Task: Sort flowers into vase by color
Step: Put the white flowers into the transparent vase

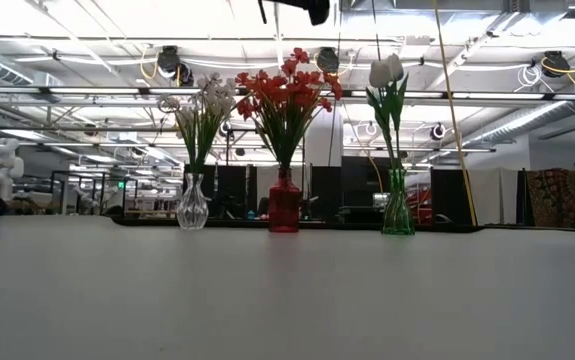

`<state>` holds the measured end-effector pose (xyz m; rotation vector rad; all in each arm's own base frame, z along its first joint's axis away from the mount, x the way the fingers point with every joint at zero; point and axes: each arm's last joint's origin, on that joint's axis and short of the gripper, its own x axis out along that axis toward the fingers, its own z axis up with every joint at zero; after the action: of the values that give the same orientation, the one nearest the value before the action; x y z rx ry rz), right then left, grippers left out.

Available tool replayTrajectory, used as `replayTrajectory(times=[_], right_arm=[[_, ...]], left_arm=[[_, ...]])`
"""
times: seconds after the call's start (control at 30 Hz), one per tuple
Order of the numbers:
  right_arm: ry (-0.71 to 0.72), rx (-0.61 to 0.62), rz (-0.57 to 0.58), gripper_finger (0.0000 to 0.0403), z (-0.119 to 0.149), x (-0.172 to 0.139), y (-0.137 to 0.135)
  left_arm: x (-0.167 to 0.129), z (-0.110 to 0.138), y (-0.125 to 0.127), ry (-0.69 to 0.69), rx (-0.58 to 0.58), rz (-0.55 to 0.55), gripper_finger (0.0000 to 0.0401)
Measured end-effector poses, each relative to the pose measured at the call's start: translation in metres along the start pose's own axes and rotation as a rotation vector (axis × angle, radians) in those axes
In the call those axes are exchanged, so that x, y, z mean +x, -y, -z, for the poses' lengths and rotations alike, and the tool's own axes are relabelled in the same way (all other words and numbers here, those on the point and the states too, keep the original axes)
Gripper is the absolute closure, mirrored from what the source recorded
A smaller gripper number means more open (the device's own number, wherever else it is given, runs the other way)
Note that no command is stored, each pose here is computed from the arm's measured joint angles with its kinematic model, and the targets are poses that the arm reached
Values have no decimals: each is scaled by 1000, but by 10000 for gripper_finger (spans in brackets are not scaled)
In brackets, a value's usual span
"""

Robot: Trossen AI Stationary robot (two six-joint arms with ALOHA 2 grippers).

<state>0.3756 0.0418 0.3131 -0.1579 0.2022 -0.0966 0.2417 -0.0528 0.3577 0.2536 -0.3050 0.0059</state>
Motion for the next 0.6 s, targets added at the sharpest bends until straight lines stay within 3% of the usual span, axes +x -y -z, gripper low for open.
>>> replayTrajectory(times=[0.2,0.37,0.6], right_arm=[[-33,-1,10,400,3,0,2],[-64,-8,54,400,6,0,3],[-64,-8,53,393,6,0,3]], left_arm=[[-2,-1,-2,-30,33,-34,164],[-15,-7,-10,-107,68,-103,199],[-29,-17,-15,-114,70,-76,267]])
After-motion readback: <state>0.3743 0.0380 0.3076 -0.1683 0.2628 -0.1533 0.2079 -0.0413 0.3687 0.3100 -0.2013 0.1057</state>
